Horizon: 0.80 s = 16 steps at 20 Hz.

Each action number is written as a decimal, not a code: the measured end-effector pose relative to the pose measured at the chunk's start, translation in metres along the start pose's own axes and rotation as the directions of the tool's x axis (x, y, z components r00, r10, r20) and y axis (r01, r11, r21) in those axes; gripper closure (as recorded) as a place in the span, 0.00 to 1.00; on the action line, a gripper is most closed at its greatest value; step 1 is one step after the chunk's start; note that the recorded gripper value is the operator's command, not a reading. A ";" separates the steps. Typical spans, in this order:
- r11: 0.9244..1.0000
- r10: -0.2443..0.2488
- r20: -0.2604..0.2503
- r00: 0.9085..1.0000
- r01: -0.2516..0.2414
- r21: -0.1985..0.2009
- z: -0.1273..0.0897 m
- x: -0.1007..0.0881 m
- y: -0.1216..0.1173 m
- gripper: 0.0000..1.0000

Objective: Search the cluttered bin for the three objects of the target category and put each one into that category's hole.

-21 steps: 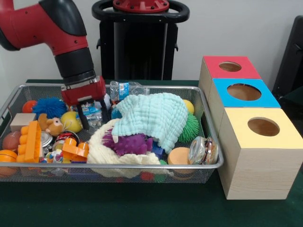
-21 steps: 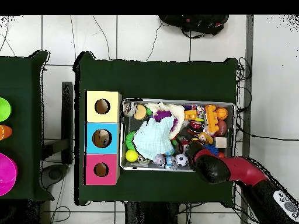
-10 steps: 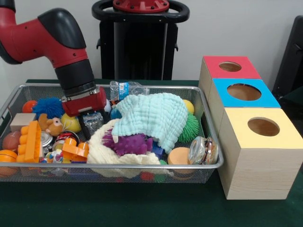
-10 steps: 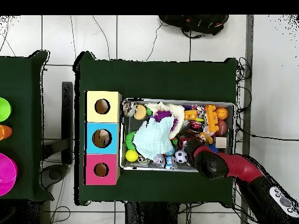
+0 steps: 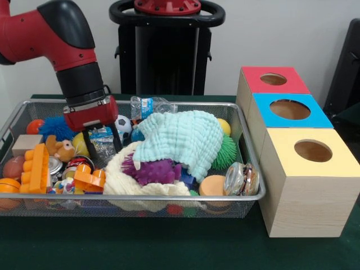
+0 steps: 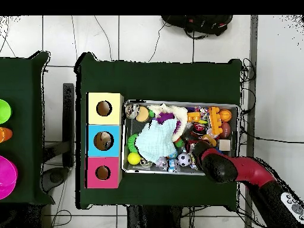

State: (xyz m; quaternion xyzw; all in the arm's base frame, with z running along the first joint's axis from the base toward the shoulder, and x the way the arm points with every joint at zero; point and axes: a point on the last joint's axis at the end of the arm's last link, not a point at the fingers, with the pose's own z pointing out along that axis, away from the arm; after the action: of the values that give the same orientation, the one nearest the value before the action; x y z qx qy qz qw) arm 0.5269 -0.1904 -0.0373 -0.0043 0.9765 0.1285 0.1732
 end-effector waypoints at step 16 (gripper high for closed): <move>1.000 -0.005 -0.001 1.000 0.005 0.000 0.000 -0.001 0.002 1.00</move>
State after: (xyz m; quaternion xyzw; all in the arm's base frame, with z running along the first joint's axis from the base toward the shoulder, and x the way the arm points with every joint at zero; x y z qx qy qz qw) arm 0.5279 -0.1888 -0.0367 -0.0069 0.9766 0.1278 0.1729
